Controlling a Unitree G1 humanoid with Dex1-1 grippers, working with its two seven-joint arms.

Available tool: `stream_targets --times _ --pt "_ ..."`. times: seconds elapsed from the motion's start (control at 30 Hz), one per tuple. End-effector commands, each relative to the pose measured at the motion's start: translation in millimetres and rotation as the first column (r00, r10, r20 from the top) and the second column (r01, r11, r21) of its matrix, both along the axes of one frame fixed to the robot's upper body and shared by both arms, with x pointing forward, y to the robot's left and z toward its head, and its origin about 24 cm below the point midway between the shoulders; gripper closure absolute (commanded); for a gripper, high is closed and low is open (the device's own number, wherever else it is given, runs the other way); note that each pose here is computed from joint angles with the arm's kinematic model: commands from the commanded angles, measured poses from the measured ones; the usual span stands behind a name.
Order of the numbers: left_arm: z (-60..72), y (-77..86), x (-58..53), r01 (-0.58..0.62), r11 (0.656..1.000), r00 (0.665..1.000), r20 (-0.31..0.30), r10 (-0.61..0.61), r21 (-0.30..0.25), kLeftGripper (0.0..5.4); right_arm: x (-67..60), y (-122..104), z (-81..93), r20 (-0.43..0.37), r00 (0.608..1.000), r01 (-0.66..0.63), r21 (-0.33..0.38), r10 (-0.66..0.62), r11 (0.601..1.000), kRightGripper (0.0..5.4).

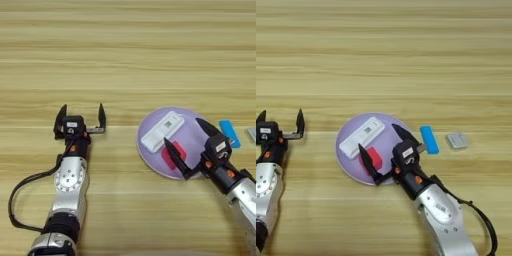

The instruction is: Move the objects on the table

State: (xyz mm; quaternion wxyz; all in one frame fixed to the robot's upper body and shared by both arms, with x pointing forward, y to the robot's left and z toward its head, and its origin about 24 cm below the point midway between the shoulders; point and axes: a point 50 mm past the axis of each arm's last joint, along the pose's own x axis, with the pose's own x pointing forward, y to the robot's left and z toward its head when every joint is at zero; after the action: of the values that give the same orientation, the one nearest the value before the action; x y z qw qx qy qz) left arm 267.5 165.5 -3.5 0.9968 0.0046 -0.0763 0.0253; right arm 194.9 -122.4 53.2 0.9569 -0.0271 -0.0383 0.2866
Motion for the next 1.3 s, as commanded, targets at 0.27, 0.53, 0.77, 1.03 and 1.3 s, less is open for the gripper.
stream_targets --times 0.27,0.53,0.77,1.03,1.3 --pt "0.8 1.5 1.1 0.000 1.000 1.000 0.005 0.000 0.011 0.03 1.9 11.4 -10.3 -0.044 0.999 -0.025 -0.052 0.023 0.998 0.00" --pt "0.9 1.7 0.8 -0.001 1.000 1.000 0.006 0.001 0.011 0.03 3.9 10.3 -16.1 -0.073 0.997 -0.006 -0.075 0.000 0.997 0.00" --pt "1.1 1.7 0.8 -0.002 1.000 1.000 0.006 0.002 0.010 0.03 4.2 10.9 -20.8 -0.108 0.994 -0.006 -0.084 -0.003 0.996 0.00" --pt "0.8 1.7 1.5 -0.003 1.000 1.000 0.004 0.003 0.007 0.03 5.2 10.6 -24.4 -0.136 0.991 -0.004 -0.090 -0.008 0.996 0.00" --pt "1.3 0.9 1.7 -0.003 1.000 1.000 0.006 0.003 0.005 0.03 5.6 10.6 -27.0 -0.153 0.988 -0.006 -0.092 -0.008 0.996 0.00"
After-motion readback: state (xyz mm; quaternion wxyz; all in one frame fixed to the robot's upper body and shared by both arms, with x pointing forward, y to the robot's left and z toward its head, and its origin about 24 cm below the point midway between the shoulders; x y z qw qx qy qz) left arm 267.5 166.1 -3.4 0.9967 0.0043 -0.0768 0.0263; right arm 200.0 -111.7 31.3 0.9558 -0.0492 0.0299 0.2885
